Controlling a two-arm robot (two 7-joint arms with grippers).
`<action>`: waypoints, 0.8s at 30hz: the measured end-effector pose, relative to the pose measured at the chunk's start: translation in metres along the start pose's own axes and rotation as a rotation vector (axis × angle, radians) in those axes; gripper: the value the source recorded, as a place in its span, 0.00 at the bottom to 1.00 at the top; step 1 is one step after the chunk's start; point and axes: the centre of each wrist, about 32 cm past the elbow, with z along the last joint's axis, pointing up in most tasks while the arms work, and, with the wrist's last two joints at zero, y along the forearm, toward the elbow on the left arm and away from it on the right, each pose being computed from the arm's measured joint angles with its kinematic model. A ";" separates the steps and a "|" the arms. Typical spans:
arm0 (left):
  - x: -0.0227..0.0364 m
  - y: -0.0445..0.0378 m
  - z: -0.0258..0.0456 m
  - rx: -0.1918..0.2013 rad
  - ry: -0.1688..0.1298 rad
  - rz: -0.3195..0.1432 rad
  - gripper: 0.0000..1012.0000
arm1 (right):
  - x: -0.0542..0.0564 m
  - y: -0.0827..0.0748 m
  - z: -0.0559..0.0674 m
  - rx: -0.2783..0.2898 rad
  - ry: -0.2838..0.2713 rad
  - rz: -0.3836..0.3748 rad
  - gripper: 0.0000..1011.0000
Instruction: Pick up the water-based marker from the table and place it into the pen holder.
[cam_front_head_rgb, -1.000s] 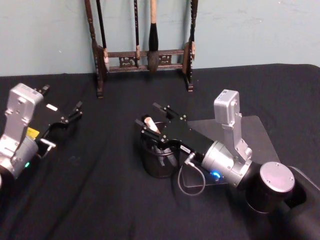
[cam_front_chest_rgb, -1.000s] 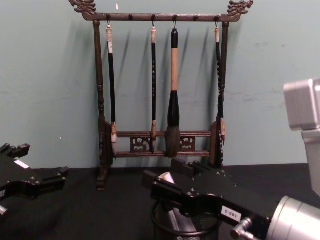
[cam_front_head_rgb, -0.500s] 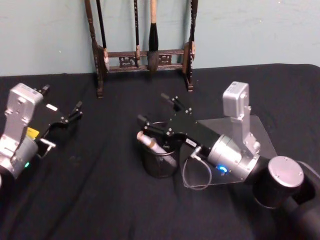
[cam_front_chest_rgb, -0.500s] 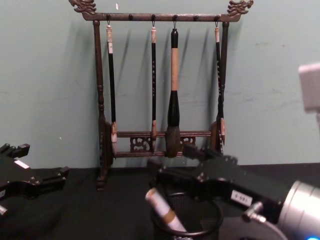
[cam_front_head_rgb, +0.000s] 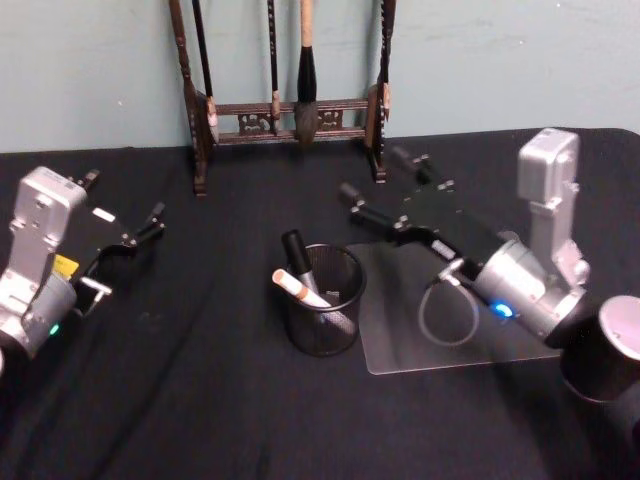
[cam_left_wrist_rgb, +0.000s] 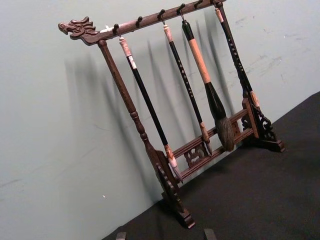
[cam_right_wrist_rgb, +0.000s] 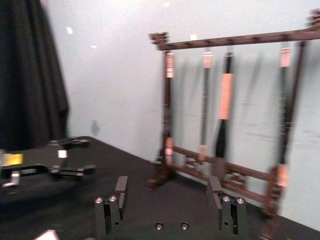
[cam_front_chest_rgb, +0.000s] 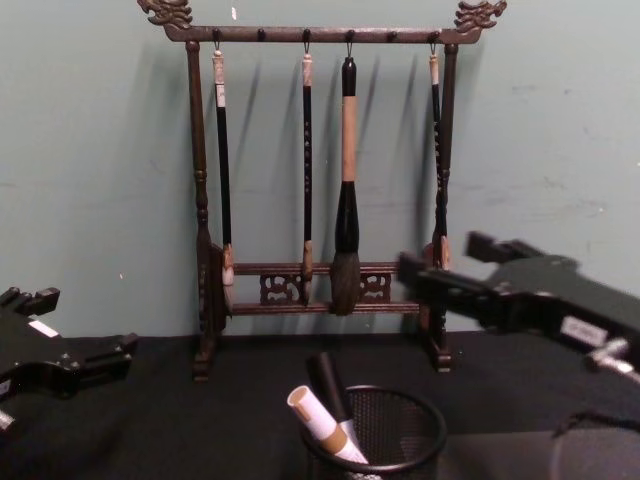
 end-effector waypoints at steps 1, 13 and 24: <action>0.0000 0.0000 0.0000 0.000 0.000 0.000 0.99 | 0.002 -0.002 0.001 -0.001 -0.005 -0.013 0.99; 0.0000 0.0000 0.0000 0.000 0.000 0.000 0.99 | 0.019 -0.030 -0.005 -0.058 -0.095 -0.230 0.99; 0.0000 0.0000 0.0000 0.000 0.000 0.000 0.99 | 0.023 -0.031 -0.023 -0.231 -0.170 -0.349 0.99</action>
